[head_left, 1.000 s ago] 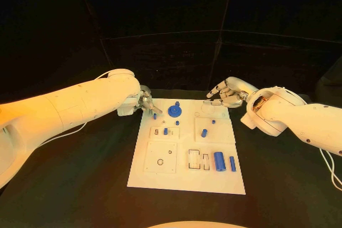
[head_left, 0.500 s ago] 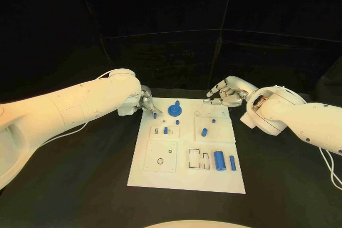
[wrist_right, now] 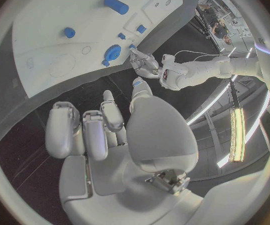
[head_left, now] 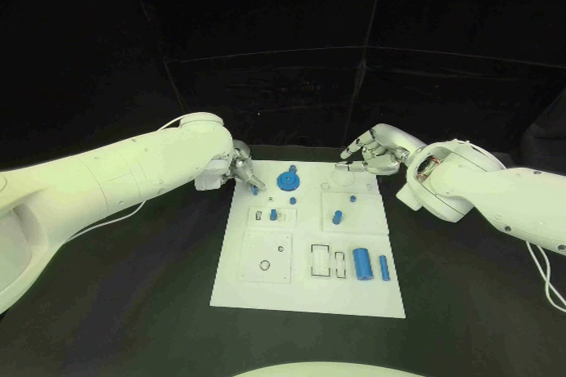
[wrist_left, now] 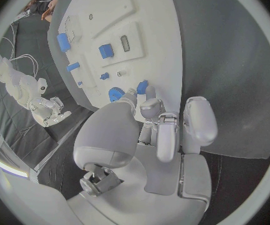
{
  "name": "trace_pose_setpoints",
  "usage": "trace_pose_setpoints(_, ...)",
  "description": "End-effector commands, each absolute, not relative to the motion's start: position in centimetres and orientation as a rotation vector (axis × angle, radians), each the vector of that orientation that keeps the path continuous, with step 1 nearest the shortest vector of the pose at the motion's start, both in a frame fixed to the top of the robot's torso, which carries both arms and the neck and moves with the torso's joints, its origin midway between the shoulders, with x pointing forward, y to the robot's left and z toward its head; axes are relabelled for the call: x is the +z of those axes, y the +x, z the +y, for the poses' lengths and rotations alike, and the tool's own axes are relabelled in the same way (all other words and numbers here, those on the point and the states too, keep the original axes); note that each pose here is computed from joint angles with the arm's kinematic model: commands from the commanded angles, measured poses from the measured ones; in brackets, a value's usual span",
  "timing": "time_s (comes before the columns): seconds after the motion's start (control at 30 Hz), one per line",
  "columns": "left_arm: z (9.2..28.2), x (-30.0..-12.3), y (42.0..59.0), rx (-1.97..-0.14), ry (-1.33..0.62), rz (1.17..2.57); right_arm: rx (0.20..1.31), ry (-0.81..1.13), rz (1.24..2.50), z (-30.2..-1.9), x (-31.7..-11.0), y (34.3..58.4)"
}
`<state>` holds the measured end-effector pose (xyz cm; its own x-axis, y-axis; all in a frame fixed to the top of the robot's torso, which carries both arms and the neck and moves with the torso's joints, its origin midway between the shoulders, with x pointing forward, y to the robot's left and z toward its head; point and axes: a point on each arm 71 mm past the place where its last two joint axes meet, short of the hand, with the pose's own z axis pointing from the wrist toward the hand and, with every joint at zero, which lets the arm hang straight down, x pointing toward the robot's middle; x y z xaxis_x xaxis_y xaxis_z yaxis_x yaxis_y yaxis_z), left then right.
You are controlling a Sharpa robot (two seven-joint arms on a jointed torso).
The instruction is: Assemble the parts on the task board
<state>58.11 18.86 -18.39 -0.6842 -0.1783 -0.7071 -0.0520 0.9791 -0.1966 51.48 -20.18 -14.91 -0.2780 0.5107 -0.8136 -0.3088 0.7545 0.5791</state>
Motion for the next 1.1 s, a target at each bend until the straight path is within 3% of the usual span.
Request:
trace_pose_setpoints(0.03,18.69,-18.33,58.13,-0.214,-0.141,2.325,0.804,0.158,1.665,-20.08,-14.74,51.49)
trace_pose_setpoints(1.1,18.70,-17.90,57.22,-0.319,-0.143,2.256,0.804,0.163,1.665,-20.25,-14.73,51.49)
